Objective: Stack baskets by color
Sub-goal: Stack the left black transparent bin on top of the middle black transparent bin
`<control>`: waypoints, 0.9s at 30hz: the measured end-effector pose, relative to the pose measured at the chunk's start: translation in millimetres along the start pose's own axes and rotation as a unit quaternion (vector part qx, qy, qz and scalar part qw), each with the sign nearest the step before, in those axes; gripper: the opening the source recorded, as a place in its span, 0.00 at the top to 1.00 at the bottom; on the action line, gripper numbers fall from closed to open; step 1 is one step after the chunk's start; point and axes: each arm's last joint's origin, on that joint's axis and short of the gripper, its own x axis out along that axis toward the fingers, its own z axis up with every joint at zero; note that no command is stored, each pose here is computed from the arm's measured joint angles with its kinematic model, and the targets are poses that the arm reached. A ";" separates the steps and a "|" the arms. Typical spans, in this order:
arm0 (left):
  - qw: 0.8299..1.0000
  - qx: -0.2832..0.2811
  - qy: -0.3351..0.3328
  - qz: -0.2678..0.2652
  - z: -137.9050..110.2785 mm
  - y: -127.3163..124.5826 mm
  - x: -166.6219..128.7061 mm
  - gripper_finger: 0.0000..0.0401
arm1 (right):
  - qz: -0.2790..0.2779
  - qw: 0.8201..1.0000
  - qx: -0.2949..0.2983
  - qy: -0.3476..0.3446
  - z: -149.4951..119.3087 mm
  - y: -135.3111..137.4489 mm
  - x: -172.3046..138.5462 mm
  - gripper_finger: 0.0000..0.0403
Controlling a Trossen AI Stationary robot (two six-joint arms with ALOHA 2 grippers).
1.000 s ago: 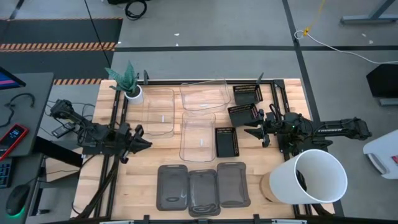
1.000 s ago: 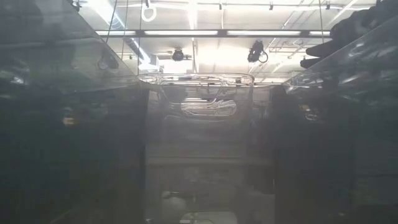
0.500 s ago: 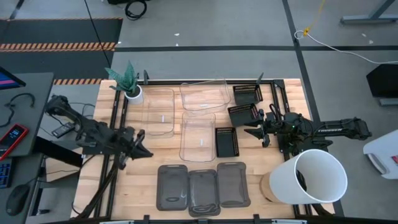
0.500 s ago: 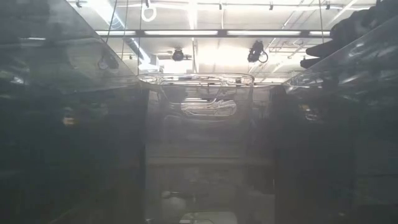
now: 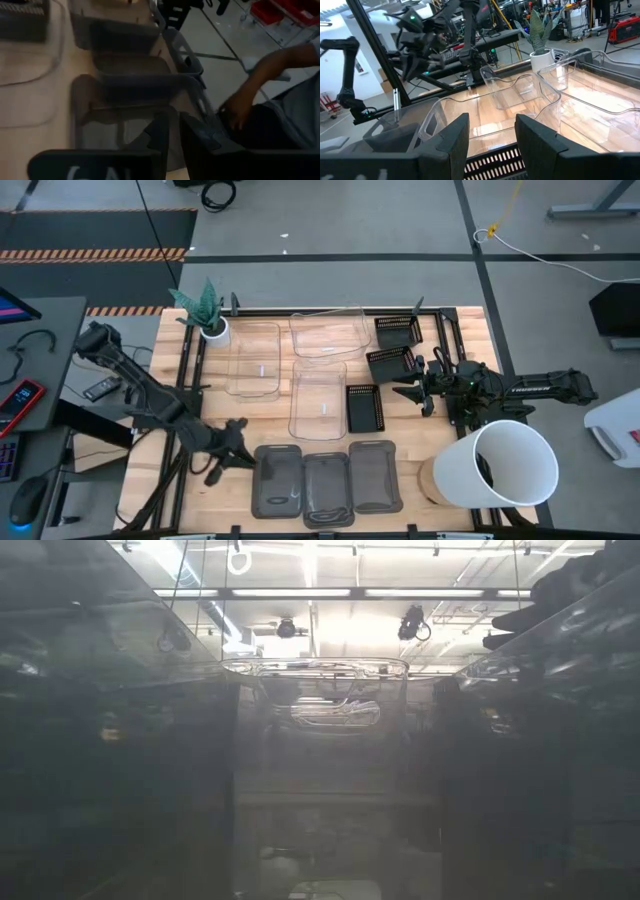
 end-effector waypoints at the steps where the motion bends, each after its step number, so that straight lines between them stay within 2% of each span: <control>1: 1.000 -0.001 0.005 0.003 0.7 -4.4 4.4 0.86 | 0.000 1.000 0.000 0.000 0.0 0.0 0.0 0.59; 8: 0.999 -0.013 0.040 0.011 3.5 -40.9 41.7 0.83 | 0.000 1.000 0.000 0.000 -0.1 0.0 0.0 0.59; 15: 0.998 0.000 0.065 0.026 10.4 -79.0 82.7 0.77 | 0.000 1.000 0.000 0.000 0.0 0.0 0.0 0.59; 21: 0.991 -0.011 0.113 0.075 18.9 -101.2 108.6 0.65 | 0.000 1.000 0.000 0.000 0.0 0.0 0.0 0.59; 27: 0.977 -0.026 0.168 0.133 25.0 -111.2 128.0 0.54 | 0.000 1.000 0.000 0.000 0.0 0.0 0.0 0.59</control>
